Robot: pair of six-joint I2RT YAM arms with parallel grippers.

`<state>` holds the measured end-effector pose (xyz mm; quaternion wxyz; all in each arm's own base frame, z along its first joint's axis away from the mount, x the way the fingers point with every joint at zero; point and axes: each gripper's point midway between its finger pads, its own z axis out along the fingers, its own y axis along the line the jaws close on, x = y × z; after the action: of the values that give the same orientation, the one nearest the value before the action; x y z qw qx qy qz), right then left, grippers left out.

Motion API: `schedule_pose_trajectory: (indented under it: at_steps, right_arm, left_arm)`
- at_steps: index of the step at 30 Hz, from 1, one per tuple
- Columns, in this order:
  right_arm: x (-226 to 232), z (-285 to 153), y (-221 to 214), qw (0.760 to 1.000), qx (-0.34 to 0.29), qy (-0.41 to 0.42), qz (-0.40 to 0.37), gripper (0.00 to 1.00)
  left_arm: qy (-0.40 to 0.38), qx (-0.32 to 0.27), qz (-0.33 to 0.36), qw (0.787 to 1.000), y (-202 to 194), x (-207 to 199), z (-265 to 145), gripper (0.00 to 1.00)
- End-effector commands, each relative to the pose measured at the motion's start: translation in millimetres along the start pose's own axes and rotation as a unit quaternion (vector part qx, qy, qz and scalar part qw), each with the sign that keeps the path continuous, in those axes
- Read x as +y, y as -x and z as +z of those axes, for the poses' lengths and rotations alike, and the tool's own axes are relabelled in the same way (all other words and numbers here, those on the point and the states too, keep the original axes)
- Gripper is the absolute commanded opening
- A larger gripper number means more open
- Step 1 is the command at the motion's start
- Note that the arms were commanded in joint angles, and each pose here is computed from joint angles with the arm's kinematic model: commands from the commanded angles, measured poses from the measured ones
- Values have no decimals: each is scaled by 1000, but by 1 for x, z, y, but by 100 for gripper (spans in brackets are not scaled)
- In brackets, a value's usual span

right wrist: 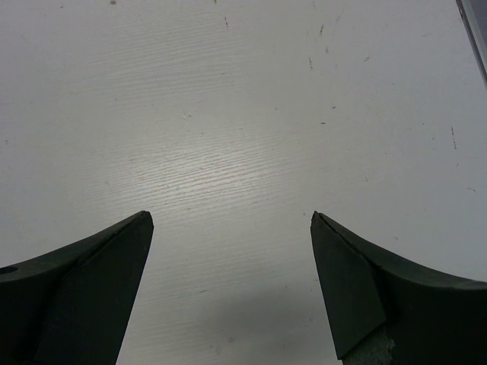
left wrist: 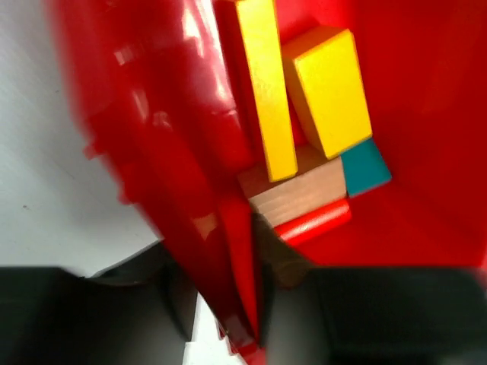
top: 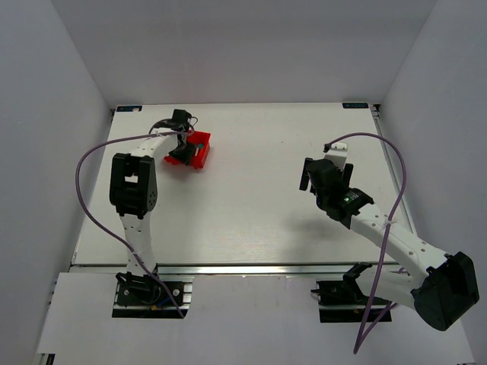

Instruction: Build the wood block tower

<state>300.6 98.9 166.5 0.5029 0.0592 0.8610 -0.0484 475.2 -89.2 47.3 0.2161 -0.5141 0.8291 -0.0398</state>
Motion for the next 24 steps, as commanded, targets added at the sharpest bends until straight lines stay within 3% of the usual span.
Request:
schedule_pose_trajectory:
  at_steps: [1,3,5,7,8,11,18,24]
  right_arm:
    - [-4,-4,17,1000,-21,-5,10,89]
    - [-4,-5,17,1000,-22,-3,9,89]
    - [-6,-5,17,1000,-23,-6,8,89]
    - [-6,-6,16,1000,-21,-7,5,89]
    - [-7,-6,16,1000,-20,-7,5,89]
    - [-8,-6,15,1000,-18,-10,0,89]
    - [-10,-4,13,1000,-11,-20,-16,89]
    - [-10,1,9,999,-1,-29,-33,89]
  left_arm:
    - [-16,-29,15,999,22,-12,-23,29]
    - [-18,-34,55,998,24,-15,-27,14]
    - [-42,-41,98,993,31,-33,-39,7]
    - [-44,-31,196,979,27,-38,-38,6]
    - [-67,-46,222,972,35,-58,-53,4]
    - [-25,-37,347,937,40,-45,-55,0]
    - [52,-86,465,880,63,-8,-65,0]
    - [113,-185,519,827,95,-9,-100,0]
